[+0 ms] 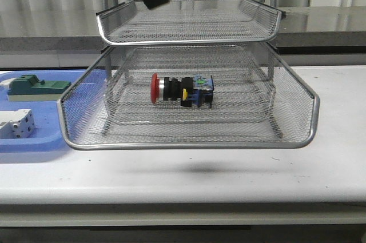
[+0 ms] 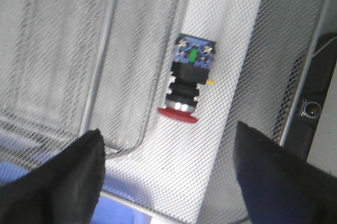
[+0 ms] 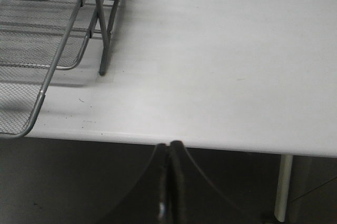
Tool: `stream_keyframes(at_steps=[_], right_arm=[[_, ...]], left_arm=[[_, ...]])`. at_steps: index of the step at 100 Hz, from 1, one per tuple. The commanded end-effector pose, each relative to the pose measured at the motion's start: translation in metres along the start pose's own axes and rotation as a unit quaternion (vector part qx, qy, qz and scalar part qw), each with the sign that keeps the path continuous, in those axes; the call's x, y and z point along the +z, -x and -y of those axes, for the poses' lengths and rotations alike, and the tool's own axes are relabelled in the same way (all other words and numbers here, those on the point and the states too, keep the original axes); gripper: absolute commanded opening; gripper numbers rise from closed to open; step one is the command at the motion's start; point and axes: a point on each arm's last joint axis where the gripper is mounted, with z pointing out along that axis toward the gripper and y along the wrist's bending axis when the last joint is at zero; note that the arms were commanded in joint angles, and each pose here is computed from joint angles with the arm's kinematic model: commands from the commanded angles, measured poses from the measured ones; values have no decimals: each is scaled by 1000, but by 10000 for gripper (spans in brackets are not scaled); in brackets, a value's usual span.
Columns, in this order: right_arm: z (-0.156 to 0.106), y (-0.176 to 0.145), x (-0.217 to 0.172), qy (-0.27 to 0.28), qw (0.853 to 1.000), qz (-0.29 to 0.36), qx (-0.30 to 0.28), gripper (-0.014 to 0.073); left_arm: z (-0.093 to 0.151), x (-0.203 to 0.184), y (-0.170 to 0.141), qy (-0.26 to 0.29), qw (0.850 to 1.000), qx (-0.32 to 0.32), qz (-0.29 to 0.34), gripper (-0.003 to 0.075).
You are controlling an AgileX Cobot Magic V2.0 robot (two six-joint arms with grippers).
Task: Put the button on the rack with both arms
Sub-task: 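Raise the left gripper away from the rack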
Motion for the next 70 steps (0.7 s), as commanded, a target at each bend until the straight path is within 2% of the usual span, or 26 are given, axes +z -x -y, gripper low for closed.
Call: stream_keyframes(at_steps=[1, 23, 36, 52, 70], right_arm=[[0, 13, -6, -1, 999, 47, -3, -68], [0, 13, -6, -1, 999, 47, -3, -68], [0, 13, -6, -1, 999, 47, -3, -68], [0, 13, -6, -1, 999, 47, -3, -68], [0, 13, -6, -1, 999, 47, -3, -68]], left_arm=[[-10, -46, -18, 37, 998, -39, 30, 494], [-36, -93, -77, 110, 982, -143, 59, 494], [-42, -115, -115, 158, 961, -207, 97, 494], [-30, -134, -158, 215, 928, -273, 138, 494], [1, -139, -193, 280, 885, -316, 197, 494]])
